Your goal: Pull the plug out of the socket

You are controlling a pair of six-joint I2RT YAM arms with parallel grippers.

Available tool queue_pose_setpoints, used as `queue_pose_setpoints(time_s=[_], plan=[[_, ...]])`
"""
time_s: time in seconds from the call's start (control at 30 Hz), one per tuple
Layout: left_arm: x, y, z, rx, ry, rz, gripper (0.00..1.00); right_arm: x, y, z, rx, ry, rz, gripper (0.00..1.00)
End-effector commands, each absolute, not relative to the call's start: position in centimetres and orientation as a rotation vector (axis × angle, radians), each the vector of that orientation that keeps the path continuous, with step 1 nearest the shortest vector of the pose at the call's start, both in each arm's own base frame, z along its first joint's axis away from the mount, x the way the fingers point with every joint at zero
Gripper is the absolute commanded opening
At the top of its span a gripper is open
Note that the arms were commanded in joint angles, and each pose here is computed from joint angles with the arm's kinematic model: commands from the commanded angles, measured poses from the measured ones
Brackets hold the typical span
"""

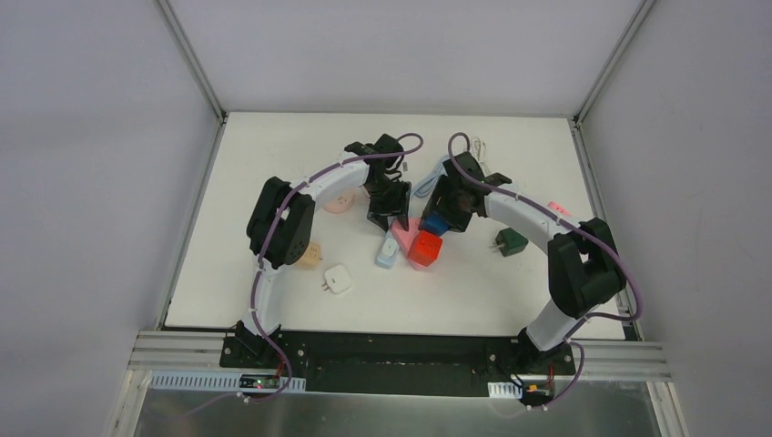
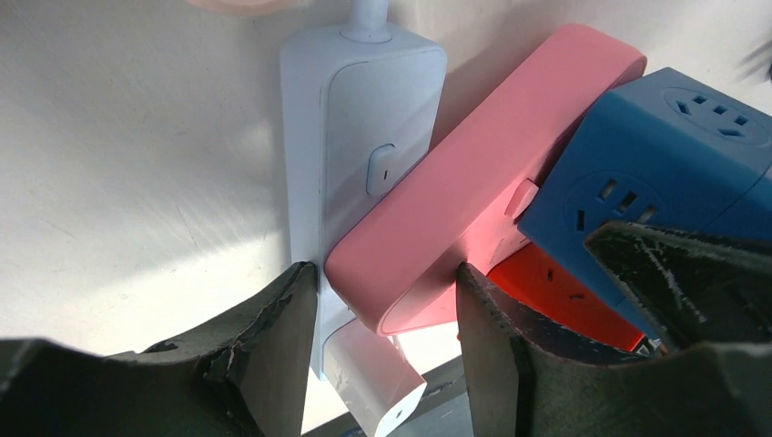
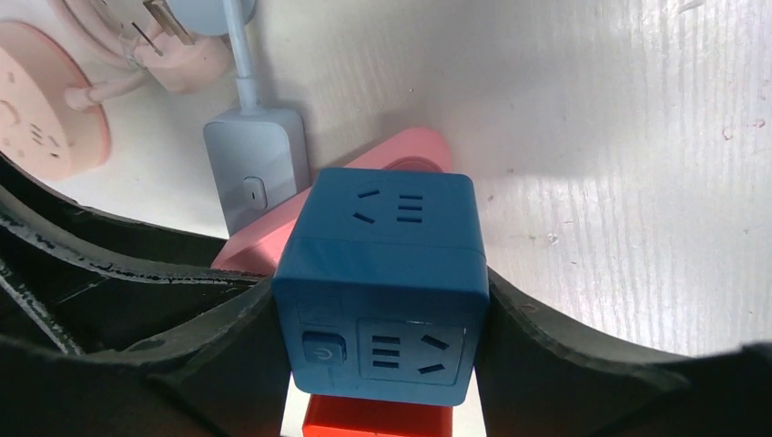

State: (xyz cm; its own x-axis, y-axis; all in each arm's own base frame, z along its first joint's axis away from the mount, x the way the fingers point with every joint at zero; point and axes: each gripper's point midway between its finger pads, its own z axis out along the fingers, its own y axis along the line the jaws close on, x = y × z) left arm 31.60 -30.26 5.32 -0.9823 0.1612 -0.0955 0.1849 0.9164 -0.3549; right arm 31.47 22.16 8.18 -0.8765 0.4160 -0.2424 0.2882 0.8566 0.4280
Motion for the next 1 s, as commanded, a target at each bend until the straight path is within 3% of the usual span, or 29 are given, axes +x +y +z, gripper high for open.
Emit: queue_pose_setpoints(time_s=[0.0,0.1,0.3,0.5,0.83,0.97], plan=[[28.3,-26.8,-1.0,0.337,3.194,-0.244,0.4,31.2,26.2,11.7,0.338,2.64,0.577,0.0],[28.6,-26.3,-0.9,0.338,3.172,-0.207,0.39,31.7,25.0,12.6,0.338,2.603,0.527,0.0],[28.9,-26.3,-0.6,0.339,3.134,-0.22,0.38,31.4,26.8,15.6,0.389,2.55,1.015,0.0],[28.9,-26.1,-0.9,0.341,3.138,-0.192,0.37,30.6,27.2,13.7,0.24,2.626,0.696,0.0],[29.2,-25.2,-0.7,0.378,3.121,-0.106,0.37,30.5,29.2,18.0,0.317,2.566,1.114,0.0],[29.1,-25.1,-0.7,0.39,3.121,-0.09,0.37,30.2,29.1,15.2,0.214,2.621,0.799,0.0]])
